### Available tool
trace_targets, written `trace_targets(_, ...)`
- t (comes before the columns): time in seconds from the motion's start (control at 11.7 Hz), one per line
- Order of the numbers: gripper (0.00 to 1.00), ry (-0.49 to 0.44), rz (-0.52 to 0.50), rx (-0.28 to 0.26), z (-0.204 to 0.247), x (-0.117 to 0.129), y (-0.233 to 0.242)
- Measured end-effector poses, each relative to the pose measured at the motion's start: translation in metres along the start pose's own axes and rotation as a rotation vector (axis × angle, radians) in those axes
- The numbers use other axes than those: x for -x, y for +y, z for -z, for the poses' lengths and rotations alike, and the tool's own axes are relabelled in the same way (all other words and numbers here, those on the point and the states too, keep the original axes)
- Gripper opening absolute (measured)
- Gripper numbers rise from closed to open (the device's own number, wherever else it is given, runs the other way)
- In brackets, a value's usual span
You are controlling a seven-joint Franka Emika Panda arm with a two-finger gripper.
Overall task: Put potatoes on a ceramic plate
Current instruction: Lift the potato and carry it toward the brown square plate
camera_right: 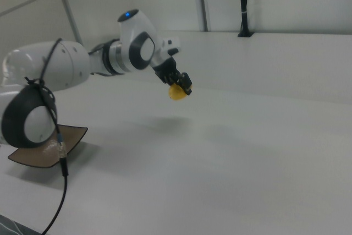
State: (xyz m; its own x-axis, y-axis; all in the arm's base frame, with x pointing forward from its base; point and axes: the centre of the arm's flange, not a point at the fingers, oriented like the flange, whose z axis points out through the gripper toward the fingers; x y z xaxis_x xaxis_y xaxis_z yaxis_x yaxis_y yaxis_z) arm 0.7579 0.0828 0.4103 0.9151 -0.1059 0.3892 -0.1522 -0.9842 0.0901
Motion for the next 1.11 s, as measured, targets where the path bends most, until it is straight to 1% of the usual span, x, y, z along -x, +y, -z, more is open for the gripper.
trace_targets(0.09,0.63,-0.018,-0.007,0.007,0.035,0.001,0.007)
trace_targets(0.17,0.63,-0.049,-0.016,0.007,0.081,0.009,0.014)
trace_targets(0.26,0.63,-0.074,-0.016,-0.002,0.114,0.019,0.013)
trace_targets(0.51,0.63,-0.207,0.055,-0.066,0.200,0.062,0.014)
trace_targets(0.6,0.63,-0.251,0.102,-0.086,0.223,0.079,0.019)
trace_targets(0.68,0.63,-0.275,0.140,-0.098,0.238,0.094,0.020)
trace_targets(0.85,0.63,-0.304,0.198,-0.110,0.246,0.124,0.005)
trace_targets(0.94,0.63,-0.321,0.227,-0.121,0.245,0.136,-0.009)
trace_targets(1.11,0.63,-0.346,0.303,-0.164,0.249,0.163,-0.058)
